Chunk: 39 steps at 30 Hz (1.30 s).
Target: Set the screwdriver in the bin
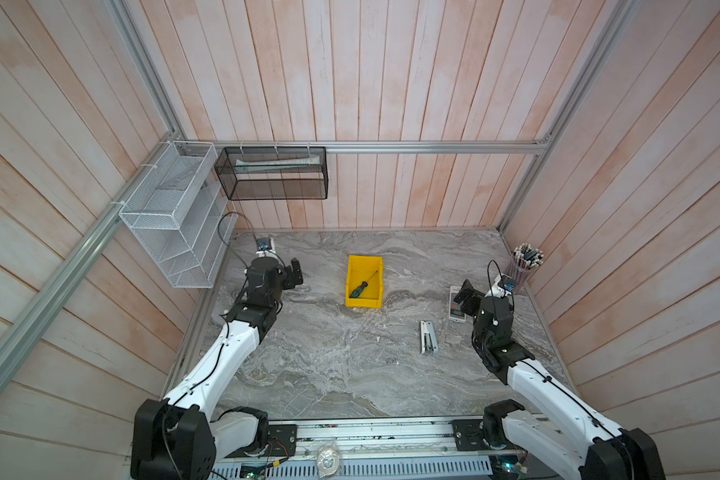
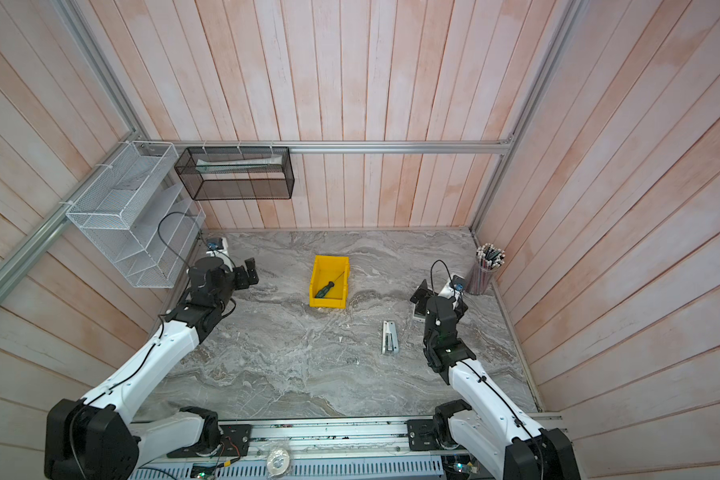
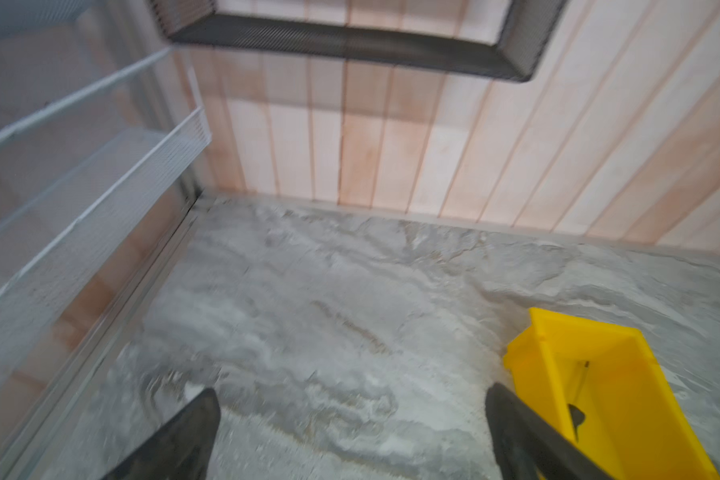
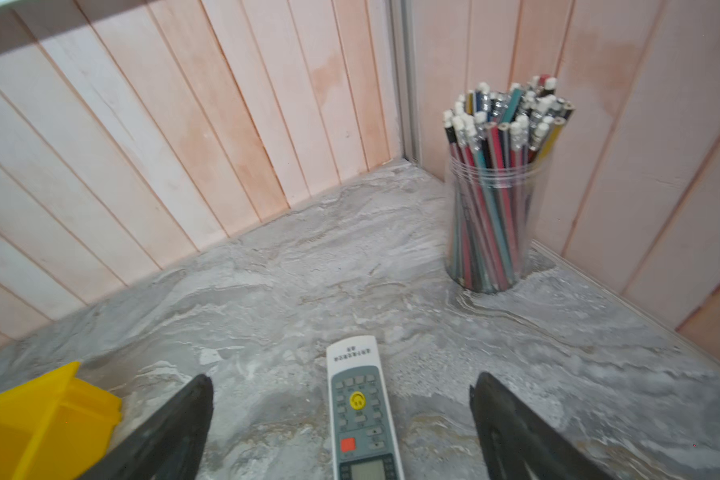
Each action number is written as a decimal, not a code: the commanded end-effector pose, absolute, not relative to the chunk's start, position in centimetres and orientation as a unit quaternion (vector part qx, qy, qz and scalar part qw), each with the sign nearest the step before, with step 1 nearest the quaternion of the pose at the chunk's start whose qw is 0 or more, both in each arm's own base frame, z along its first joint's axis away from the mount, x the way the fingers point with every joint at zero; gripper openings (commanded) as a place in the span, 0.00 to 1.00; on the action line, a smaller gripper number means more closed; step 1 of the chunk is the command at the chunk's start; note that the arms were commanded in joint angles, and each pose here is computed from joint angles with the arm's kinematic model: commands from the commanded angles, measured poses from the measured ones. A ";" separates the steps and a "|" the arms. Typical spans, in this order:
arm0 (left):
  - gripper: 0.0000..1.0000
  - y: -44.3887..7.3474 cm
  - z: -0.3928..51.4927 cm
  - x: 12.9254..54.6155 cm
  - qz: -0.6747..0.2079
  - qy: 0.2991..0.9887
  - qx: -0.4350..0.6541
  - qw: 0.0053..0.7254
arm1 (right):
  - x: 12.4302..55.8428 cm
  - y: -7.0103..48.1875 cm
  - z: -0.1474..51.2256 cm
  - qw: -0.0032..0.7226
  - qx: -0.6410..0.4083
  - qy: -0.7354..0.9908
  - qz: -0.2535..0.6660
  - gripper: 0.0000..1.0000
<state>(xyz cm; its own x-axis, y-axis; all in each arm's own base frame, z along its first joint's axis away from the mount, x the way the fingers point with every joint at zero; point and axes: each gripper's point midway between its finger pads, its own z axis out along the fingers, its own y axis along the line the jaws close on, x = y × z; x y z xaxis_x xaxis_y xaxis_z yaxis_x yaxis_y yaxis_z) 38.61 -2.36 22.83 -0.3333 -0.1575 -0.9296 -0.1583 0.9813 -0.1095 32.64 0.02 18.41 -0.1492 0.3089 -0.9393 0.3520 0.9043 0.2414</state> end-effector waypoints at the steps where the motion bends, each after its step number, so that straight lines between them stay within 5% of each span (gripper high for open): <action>1: 1.00 0.2 22.5 37.4 0.013 0.767 -0.185 0.614 | 31.4 -3.0 19.2 0.644 0.244 0.717 -0.104 0.98; 6: 1.00 4.7 19.1 35.3 0.143 0.741 -0.223 0.617 | 31.0 -4.7 18.1 0.641 0.225 0.708 -0.194 0.99; 11: 1.00 6.5 15.7 35.4 0.165 0.742 -0.218 0.611 | 32.1 -3.7 15.9 0.642 0.182 0.717 -0.201 0.98; 26: 1.00 4.9 13.9 38.4 0.089 0.749 -0.142 0.641 | 32.4 -1.2 16.8 0.727 0.103 0.659 -0.165 0.99; 31: 1.00 1.2 13.7 38.0 0.053 0.728 -0.035 0.682 | 32.8 -1.3 16.3 0.719 0.104 0.670 -0.150 1.00; 39: 1.00 1.3 13.2 38.3 0.049 0.744 -0.041 0.666 | 34.8 -2.2 14.7 0.708 0.097 0.692 -0.101 0.98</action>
